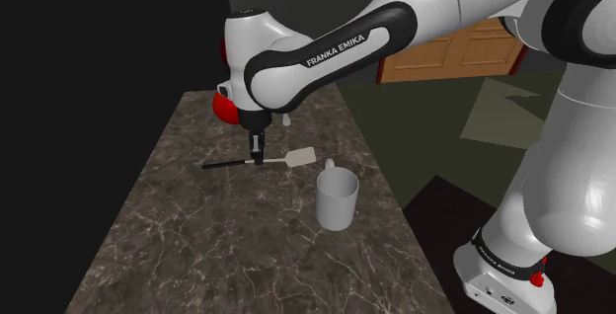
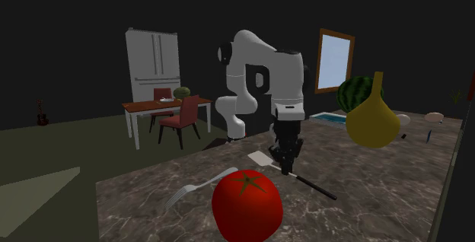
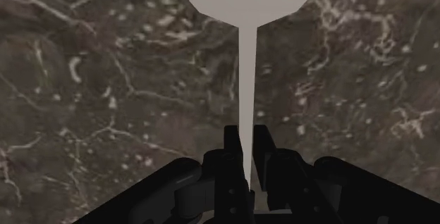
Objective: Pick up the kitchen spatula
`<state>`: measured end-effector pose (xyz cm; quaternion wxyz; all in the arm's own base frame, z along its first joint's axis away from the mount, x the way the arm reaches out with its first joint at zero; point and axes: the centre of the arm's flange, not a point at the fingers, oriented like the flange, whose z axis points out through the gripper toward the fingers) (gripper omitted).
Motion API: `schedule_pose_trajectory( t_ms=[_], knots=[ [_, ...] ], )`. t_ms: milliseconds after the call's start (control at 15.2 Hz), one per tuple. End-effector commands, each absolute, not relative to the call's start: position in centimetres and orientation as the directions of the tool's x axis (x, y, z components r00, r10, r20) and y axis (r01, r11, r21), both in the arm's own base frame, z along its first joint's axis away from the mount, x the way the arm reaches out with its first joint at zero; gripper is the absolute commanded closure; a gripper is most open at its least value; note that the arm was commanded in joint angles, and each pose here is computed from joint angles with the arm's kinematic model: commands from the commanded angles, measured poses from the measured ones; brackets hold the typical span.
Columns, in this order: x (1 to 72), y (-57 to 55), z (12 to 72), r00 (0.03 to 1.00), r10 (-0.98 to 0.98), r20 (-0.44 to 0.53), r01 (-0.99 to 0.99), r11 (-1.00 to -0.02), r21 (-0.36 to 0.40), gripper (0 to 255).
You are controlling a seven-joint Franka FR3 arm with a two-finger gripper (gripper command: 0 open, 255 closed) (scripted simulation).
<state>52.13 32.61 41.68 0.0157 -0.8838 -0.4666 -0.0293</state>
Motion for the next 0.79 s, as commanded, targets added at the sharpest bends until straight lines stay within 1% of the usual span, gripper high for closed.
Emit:
schedule_pose_trajectory(
  t_ms=[0, 264, 726],
  knots=[
    [52.1, 32.6, 41.7, 0.563, 0.824, 0.066, 0.826, -0.564, -0.001, 255],
    [52.2, 32.7, 41.6, 0.563, 0.824, 0.066, 0.826, -0.564, 0.0, 255],
    [52.2, 32.7, 45.3, 0.563, 0.824, 0.066, 0.826, -0.564, 0.0, 255]
  ],
)
